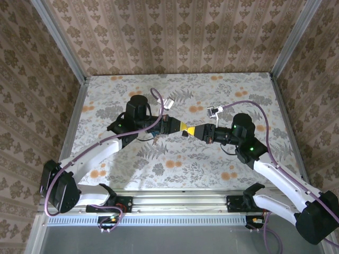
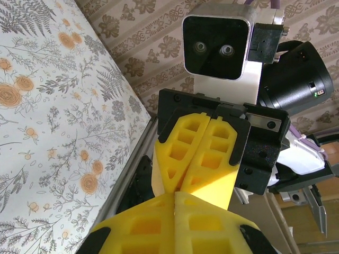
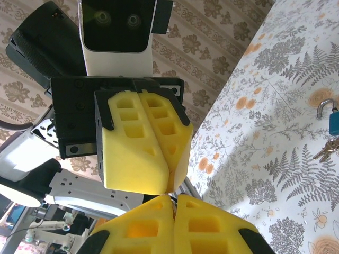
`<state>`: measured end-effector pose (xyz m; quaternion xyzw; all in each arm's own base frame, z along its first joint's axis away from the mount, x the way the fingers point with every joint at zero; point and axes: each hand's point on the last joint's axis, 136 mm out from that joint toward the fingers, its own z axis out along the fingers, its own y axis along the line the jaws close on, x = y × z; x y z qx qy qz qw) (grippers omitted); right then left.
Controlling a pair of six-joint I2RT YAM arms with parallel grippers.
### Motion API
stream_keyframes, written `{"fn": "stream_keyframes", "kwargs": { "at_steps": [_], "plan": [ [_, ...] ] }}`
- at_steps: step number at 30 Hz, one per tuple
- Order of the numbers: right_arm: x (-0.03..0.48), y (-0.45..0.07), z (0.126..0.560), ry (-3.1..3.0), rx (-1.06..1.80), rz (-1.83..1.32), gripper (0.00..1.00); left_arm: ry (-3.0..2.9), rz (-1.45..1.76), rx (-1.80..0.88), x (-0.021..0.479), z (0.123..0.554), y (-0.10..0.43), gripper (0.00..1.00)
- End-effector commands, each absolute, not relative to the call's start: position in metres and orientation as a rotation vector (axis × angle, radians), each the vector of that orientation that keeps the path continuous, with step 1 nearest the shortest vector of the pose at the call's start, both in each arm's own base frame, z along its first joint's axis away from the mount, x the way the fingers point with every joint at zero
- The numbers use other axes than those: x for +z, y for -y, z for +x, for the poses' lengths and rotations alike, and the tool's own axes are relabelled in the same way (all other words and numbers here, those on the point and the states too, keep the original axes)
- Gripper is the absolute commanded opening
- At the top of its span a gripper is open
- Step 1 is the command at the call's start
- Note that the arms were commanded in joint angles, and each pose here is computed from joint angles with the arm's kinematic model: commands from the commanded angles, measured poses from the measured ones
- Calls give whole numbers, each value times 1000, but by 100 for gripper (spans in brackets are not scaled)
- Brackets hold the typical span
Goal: Unlock with the key
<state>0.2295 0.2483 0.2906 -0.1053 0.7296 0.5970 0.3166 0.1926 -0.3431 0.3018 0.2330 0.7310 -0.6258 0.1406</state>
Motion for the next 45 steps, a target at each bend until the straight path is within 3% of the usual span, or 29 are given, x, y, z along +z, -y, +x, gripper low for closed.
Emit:
{"fn": "stream_keyframes", "kwargs": {
  "at_steps": [1,4,6,7,9,10,14,18,20,31,38,45],
  "plan": [
    [320,-251,215,-1822,1600,-395,0,-2079,693,-1795,308,195,346,0],
    [320,-252,213,-1814,1592,-401,0,-2079,683,-1795,308,197,346,0],
    [319,-251,214,-1818,1579,-393,0,-2081,660,-1788,307,201,344,5],
    [317,-250,215,-1822,1570,-383,0,-2083,644,-1785,306,203,343,12],
    [314,-247,218,-1826,1545,-351,0,-2084,602,-1782,306,208,340,37],
    [313,-246,219,-1825,1541,-340,0,-2079,591,-1783,306,210,338,43],
    [311,-245,222,-1823,1530,-312,0,-2054,592,-1812,310,208,338,42],
    [308,-245,227,-1835,1524,-289,0,-2038,617,-1834,313,202,341,29],
    [307,-244,229,-1837,1515,-274,0,-2032,627,-1841,314,200,343,29],
    [292,-235,238,-1893,1441,-199,0,-2060,543,-1747,304,214,335,46],
    [272,-212,241,-1973,1318,-109,0,-2303,406,-1387,245,245,313,60],
    [240,-182,239,-2042,1191,18,0,-2575,341,-1076,185,267,307,62]
  ]
}}
